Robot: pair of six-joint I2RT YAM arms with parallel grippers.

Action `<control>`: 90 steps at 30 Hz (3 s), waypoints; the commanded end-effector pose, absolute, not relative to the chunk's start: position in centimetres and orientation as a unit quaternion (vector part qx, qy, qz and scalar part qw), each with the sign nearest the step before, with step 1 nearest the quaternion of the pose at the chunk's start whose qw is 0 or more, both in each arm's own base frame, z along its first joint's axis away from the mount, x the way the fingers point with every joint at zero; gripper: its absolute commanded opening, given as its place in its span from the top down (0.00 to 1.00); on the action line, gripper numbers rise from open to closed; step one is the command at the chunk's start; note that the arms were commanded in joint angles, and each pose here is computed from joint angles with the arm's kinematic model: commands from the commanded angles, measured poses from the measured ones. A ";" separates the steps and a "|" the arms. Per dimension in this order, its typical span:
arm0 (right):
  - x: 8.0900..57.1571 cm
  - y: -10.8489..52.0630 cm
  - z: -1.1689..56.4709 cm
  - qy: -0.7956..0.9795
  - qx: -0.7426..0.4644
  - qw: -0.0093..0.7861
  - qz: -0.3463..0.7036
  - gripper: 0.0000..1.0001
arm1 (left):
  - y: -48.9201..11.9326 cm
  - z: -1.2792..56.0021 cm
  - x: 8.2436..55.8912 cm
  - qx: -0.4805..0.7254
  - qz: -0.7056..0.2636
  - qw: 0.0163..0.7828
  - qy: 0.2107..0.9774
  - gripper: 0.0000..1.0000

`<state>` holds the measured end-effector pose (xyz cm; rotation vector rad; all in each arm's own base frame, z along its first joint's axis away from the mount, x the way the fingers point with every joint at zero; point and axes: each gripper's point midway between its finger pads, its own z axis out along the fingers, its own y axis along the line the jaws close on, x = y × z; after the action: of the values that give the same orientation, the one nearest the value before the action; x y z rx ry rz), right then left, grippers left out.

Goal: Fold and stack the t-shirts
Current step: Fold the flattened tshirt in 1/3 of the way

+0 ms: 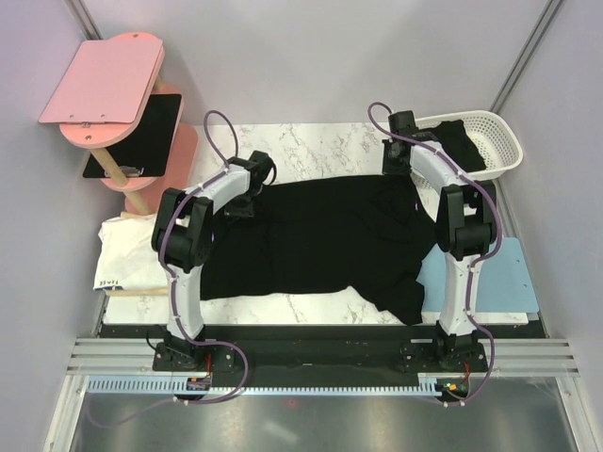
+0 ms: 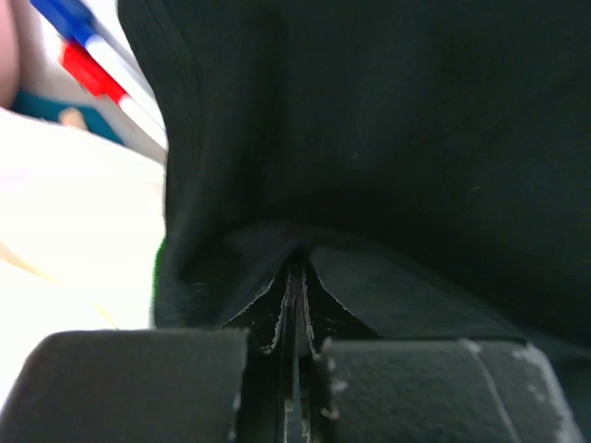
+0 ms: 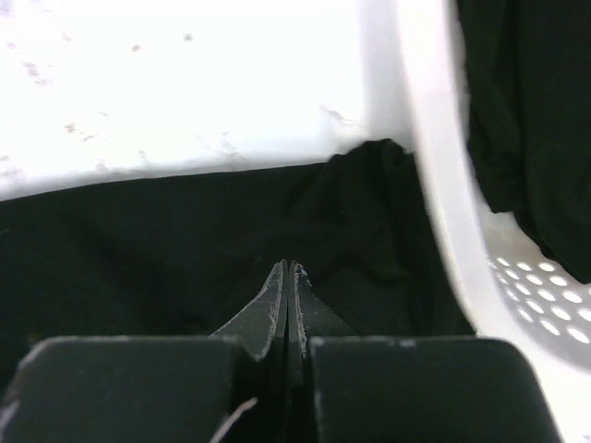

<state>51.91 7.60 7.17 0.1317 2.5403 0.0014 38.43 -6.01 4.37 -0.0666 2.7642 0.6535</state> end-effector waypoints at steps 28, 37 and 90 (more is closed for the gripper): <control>52.2 13.6 5.6 0.954 -0.003 0.278 0.109 1.00 | -6.6 8.9 46.2 -0.075 0.121 0.219 0.965 0.98; 52.3 13.6 5.4 0.954 -0.005 0.279 0.107 1.00 | -4.6 6.0 46.8 -0.052 0.194 0.186 0.962 0.98; 57.1 9.7 3.5 0.954 0.023 0.299 0.027 1.00 | -9.6 18.6 47.6 -0.041 0.059 0.332 0.940 0.33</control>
<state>57.21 10.56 2.52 0.0651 2.5695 0.0617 49.48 -9.73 20.32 -0.0911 2.4096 0.1525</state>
